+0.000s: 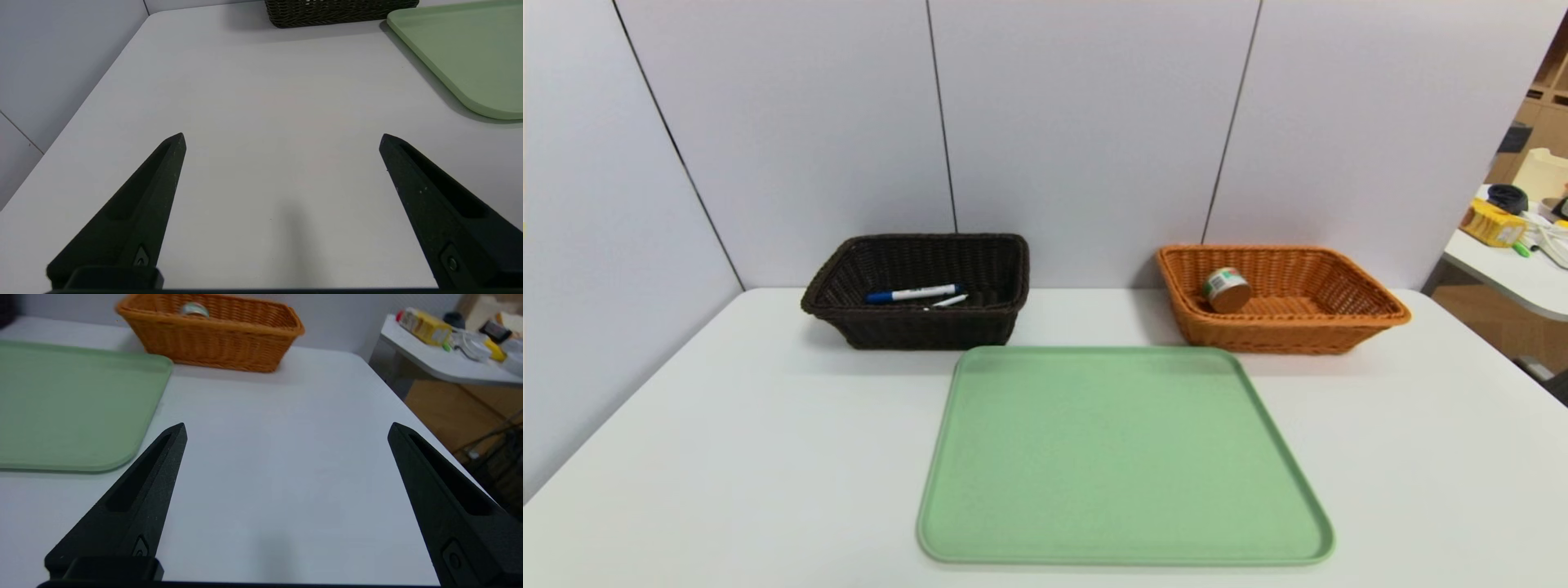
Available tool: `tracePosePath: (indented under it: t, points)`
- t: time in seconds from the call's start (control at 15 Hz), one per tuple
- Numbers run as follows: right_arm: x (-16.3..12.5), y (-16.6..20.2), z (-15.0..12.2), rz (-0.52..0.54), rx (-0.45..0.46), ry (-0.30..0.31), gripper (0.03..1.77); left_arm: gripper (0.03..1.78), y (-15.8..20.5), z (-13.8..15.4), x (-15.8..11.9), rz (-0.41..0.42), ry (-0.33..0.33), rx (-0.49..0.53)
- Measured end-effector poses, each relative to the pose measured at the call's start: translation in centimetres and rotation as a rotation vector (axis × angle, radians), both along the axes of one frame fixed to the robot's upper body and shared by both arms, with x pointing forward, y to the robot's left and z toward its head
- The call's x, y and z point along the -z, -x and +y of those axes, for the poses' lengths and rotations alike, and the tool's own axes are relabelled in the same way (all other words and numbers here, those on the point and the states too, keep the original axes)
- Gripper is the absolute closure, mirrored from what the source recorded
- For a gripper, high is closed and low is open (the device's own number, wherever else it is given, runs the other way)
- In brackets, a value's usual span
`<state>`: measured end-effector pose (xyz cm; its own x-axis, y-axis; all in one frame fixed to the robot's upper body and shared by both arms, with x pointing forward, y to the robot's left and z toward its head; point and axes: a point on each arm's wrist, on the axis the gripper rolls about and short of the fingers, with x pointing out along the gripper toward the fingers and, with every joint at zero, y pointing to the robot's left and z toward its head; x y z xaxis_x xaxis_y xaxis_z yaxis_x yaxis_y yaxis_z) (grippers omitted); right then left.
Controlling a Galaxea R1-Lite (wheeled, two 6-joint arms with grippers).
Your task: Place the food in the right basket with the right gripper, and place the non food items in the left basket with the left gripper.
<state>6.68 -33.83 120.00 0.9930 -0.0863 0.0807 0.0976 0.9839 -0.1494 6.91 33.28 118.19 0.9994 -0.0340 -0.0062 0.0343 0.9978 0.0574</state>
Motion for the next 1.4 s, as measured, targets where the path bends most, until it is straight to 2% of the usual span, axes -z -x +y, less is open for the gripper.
tracePosePath:
  t: [0.13,0.47,1.4]
  points:
    - [0.7,-0.1,0.2,0.000,-0.081,0.027,0.11,0.12,0.0,0.0,0.0,0.000,0.000,0.000]
    - [1.7,-0.2,0.3,0.073,-0.133,0.039,0.11,0.12,0.0,0.0,0.0,0.000,0.000,0.000]
    - [1.7,-0.2,0.3,0.072,-0.137,0.042,0.11,0.12,0.0,0.0,0.0,0.000,0.000,0.000]
